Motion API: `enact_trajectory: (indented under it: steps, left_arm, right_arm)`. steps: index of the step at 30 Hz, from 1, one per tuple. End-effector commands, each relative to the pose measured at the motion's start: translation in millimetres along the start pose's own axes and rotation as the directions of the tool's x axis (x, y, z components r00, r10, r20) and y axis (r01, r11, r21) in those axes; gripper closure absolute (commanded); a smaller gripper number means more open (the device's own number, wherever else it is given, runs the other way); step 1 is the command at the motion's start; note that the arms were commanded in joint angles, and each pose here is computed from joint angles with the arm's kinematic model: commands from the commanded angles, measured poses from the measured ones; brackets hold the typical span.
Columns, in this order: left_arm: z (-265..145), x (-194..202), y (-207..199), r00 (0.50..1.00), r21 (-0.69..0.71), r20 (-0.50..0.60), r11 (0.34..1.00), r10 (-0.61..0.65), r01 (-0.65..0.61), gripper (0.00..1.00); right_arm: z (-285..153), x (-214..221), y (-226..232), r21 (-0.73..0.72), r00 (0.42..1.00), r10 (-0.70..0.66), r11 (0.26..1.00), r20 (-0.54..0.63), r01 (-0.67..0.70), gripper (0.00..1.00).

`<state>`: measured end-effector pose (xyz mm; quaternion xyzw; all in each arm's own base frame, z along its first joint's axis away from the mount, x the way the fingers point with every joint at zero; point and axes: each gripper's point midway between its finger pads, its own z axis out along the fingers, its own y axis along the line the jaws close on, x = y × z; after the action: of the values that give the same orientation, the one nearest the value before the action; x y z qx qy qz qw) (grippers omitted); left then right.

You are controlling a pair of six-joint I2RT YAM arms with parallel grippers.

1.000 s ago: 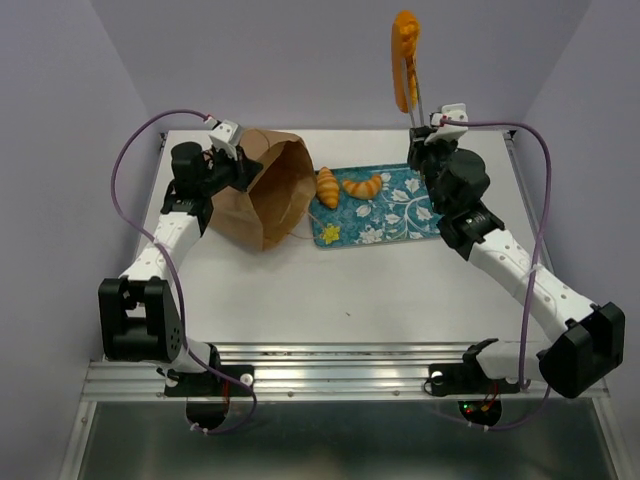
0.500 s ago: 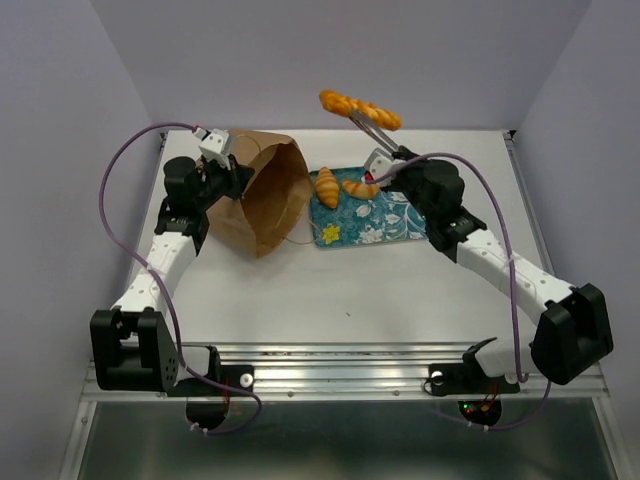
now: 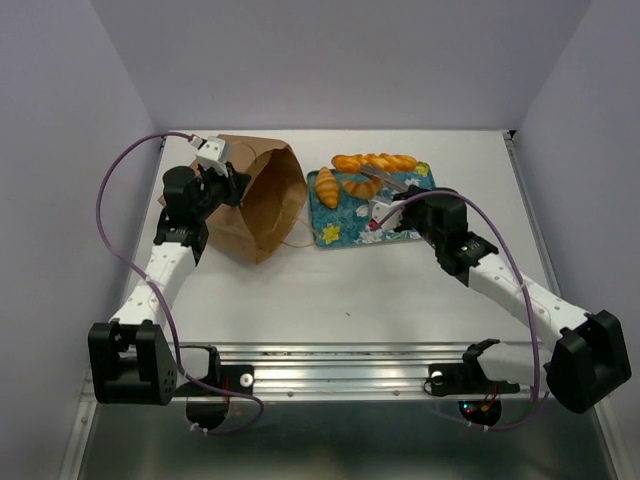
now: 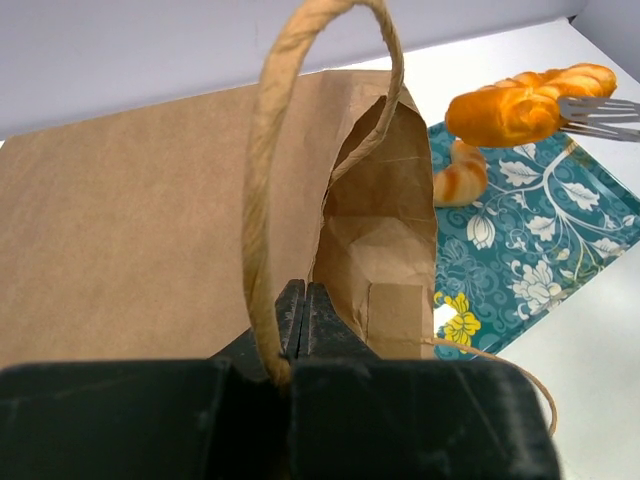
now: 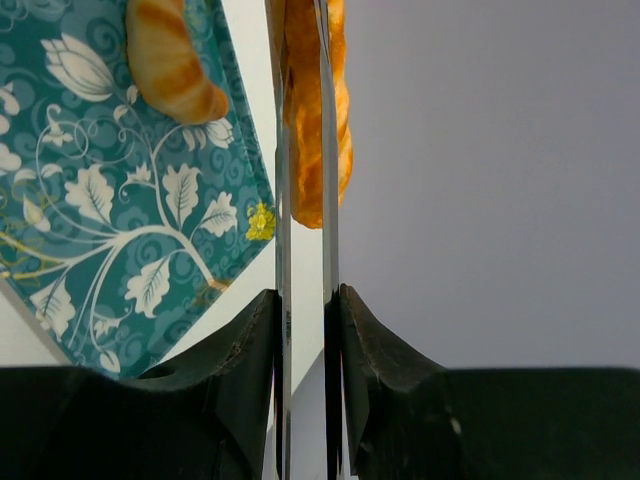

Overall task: Take the fake bread out of the paper bag
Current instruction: Place the fake bread in the container.

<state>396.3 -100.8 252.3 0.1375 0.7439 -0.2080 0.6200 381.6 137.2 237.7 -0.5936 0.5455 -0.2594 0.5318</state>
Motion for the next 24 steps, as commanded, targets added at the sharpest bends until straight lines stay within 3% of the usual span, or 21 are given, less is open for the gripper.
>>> enact_trajectory:
  steps: [1, 12, 24]
  left_arm:
    - [-7, -29, -4, 0.995, -0.002, 0.094, 0.999, 0.035, -0.035, 1.00]
    - [2, -19, -5, 0.997, 0.024, 0.072, 1.000, 0.019, -0.020, 1.00]
    - [4, -22, -10, 0.996, 0.045, 0.075, 0.998, 0.040, -0.043, 1.00]
  right_arm:
    - [-16, 8, -12, 0.022, 0.997, -0.060, 0.998, -0.042, 0.061, 0.99]
    - [-25, 36, 34, -0.103, 0.985, -0.106, 0.990, -0.139, 0.092, 0.99]
    - [-16, 43, 60, -0.168, 0.981, -0.127, 0.980, -0.149, 0.102, 0.99]
